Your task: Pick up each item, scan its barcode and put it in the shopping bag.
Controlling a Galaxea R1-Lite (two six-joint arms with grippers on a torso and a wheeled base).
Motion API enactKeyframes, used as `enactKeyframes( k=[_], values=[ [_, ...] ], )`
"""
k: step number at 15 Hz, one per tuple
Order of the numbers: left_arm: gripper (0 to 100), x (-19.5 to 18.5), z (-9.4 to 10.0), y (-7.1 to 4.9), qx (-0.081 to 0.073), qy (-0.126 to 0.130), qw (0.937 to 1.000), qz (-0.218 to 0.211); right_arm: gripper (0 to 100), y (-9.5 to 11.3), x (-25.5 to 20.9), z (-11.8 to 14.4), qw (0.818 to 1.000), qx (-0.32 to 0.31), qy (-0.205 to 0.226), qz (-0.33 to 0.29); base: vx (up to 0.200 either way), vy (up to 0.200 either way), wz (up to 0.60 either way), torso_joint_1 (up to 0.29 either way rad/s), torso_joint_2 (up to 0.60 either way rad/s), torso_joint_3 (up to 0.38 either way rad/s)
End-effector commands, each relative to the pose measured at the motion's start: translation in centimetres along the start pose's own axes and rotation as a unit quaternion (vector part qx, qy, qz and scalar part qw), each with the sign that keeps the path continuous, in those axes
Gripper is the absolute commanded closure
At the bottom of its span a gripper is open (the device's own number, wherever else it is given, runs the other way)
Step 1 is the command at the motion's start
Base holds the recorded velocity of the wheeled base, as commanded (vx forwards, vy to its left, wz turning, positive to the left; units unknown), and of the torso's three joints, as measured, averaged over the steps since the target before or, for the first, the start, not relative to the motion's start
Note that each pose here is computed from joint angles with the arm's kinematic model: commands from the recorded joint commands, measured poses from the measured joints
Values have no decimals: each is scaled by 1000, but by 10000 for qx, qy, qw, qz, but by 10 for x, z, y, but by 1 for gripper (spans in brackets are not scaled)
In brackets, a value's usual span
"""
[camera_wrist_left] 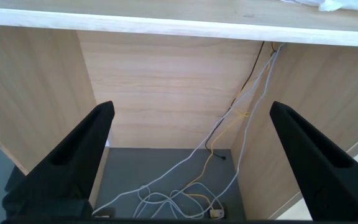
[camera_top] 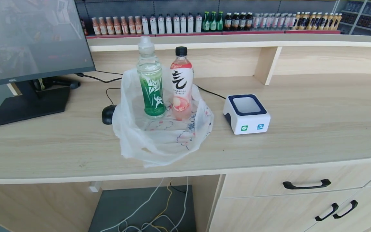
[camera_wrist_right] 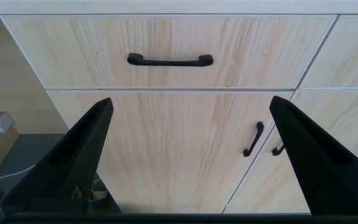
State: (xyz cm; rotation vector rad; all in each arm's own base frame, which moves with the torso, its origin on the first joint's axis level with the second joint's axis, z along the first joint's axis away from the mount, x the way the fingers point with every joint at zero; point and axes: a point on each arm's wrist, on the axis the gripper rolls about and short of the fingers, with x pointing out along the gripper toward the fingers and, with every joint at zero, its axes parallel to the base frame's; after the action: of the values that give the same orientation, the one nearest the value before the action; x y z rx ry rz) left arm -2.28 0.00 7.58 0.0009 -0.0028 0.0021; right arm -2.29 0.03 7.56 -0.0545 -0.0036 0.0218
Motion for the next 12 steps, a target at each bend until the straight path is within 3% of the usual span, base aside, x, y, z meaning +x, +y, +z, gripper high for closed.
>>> enactKeyframes(
  k=[1, 12],
  values=[
    [0, 0, 0, 0, 3, -2, 10000, 5, 0, 0, 0, 0, 9998, -180, -9, 13, 0, -200, 0, -2, 7, 2],
    [0, 0, 0, 0, -4, -2, 10000, 5, 0, 0, 0, 0, 9998, -188, -9, 13, 0, -200, 0, 2, 1, 2]
  ],
)
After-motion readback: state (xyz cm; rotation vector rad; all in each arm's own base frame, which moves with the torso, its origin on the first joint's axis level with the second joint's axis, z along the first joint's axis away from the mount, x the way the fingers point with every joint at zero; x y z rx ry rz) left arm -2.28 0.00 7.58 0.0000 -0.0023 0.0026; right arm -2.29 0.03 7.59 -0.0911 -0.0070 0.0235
